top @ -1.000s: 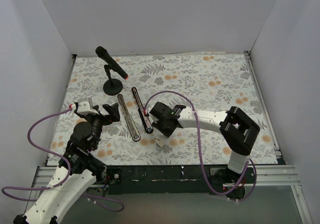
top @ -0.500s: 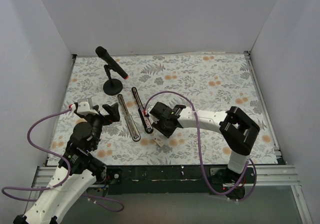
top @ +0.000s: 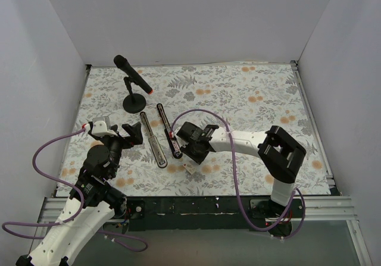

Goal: Load the staples into the stapler

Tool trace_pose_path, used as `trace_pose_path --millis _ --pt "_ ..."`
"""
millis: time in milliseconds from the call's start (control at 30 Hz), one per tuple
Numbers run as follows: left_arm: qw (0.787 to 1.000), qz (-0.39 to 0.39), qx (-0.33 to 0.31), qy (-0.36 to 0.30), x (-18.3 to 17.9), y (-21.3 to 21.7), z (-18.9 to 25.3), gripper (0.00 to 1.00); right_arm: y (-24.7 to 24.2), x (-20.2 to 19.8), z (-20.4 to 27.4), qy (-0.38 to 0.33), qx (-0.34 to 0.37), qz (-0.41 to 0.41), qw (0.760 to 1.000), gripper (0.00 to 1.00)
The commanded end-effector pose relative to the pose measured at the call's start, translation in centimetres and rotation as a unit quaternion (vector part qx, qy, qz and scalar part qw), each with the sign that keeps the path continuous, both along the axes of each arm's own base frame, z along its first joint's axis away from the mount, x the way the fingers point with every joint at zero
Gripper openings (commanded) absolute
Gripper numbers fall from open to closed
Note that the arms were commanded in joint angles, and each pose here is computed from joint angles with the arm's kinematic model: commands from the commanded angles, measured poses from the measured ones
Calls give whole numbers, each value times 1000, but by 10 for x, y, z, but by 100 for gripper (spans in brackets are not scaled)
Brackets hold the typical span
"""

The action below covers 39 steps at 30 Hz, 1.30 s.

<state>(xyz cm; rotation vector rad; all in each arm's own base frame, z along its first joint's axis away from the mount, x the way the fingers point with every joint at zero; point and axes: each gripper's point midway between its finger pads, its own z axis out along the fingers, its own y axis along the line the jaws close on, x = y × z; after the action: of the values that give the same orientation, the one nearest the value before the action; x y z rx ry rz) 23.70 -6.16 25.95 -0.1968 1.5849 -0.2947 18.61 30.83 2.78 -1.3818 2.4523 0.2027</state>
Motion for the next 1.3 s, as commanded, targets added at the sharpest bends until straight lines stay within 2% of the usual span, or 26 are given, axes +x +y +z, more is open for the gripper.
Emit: trace_pose_path --millis 0,200,233,267,300,367,933,1267 --pt "1000 1 3 -4 0 1 0 98 -13 0 -16 1 -50 -6 999 37" --pt "1000 0 3 -2 0 1 0 98 -15 -1 -18 -6 -59 -7 998 33" --pt "1000 0 4 -2 0 1 0 98 -13 -2 -16 -5 -54 -6 999 31" --pt "1000 1 3 -2 0 1 0 98 -12 -2 -11 -6 -48 -4 999 23" --pt "1000 -1 3 -2 0 0 0 98 -9 -2 -8 -6 -41 -3 999 20" --pt "1000 0 4 -3 0 1 0 98 -6 -1 2 -11 -28 -1 1000 18" --pt "1000 -3 3 1 1 -1 -1 98 11 13 59 -52 36 -21 998 18" --pt "1000 -3 0 -2 1 0 1 98 28 43 76 -75 91 -108 987 18"
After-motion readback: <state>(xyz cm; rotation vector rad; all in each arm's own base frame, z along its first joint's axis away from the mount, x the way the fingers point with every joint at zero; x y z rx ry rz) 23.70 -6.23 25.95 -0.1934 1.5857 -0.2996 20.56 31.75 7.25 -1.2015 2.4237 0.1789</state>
